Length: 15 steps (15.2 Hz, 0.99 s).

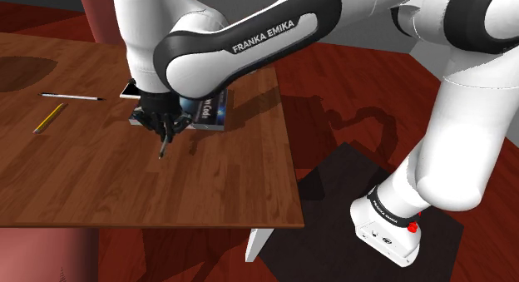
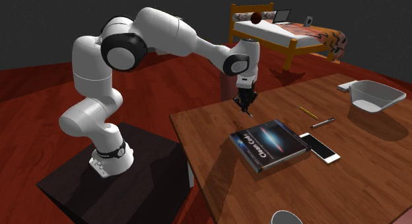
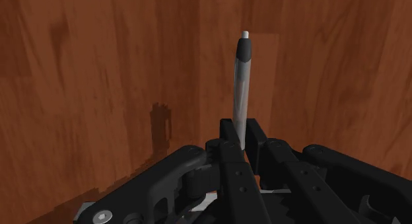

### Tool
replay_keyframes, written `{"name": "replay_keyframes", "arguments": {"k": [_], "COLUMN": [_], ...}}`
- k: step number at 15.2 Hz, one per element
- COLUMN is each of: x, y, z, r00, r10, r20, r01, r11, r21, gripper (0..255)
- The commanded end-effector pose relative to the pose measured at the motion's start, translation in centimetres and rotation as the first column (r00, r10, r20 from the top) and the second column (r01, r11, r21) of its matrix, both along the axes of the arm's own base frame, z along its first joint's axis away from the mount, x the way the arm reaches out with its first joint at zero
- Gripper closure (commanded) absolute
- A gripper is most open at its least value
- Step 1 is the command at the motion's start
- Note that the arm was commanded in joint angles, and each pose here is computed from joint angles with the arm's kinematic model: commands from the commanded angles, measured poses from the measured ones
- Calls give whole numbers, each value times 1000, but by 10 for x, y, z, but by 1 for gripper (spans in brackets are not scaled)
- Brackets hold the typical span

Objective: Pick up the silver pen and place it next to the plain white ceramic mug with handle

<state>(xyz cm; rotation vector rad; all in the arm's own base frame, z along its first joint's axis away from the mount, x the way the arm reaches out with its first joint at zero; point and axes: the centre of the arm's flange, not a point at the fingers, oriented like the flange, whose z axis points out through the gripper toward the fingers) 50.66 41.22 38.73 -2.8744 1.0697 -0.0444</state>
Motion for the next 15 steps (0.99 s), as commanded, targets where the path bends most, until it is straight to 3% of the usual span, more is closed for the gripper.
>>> {"name": "replay_keyframes", "arguments": {"k": [1,15], "x": [0,0], "y": [1,1], "z": [10,84], "r00": [1000,1000], "r10": [0,0], "r20": [0,0], "r01": [0,0], "r11": [1000,1000], "r21": [0,0], "gripper": [255,255]}}
